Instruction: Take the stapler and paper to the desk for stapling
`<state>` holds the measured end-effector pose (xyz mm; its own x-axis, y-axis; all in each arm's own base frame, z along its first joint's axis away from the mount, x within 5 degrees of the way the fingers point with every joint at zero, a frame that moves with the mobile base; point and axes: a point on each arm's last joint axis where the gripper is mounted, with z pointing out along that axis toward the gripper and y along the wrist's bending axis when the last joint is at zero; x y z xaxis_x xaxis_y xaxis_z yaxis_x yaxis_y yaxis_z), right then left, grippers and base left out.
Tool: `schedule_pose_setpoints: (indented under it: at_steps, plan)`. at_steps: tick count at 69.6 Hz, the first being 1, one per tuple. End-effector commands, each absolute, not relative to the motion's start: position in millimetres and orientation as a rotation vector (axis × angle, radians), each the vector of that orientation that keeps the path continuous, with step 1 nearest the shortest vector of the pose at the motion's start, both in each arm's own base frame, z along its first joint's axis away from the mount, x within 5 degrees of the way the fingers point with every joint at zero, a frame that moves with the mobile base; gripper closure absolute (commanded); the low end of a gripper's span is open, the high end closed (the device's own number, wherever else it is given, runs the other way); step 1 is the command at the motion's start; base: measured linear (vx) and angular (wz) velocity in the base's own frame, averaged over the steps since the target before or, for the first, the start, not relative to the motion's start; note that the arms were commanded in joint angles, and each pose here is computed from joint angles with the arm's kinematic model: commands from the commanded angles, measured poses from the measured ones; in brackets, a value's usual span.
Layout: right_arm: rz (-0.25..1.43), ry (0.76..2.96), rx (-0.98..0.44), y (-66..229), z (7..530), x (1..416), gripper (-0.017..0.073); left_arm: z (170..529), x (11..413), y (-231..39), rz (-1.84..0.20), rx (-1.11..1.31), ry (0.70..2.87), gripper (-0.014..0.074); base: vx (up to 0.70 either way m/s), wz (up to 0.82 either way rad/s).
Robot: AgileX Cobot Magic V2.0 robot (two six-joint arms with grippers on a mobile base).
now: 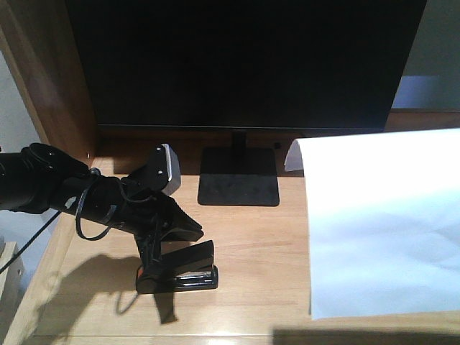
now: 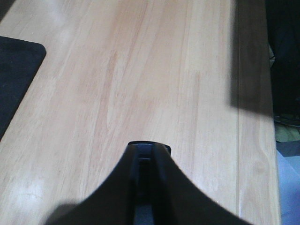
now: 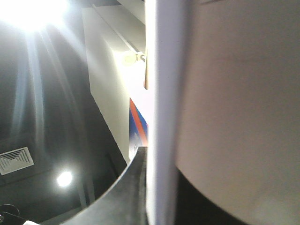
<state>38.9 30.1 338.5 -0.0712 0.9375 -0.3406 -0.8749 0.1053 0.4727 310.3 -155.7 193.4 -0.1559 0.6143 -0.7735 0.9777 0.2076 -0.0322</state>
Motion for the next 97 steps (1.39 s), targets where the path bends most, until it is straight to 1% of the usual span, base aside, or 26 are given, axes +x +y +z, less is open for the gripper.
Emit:
schedule_pose_setpoints:
  at_steps: [1,33,97]
  plan:
    - [1.501,0.632,0.090,29.3,346.5,36.4,0.0565,216.5,310.5,-159.4,-0.759,1.432,1.792,0.0602,0.00,0.00]
    - [1.499,0.634,0.088,29.5,346.4,36.5,0.0565,184.6,317.8,-161.3,-0.795,1.434,1.878,0.0600,0.00,0.00]
    - [1.500,0.634,0.087,29.6,346.4,36.4,0.0565,183.8,317.9,-161.3,-0.797,1.435,1.880,0.0600,0.00,0.00]
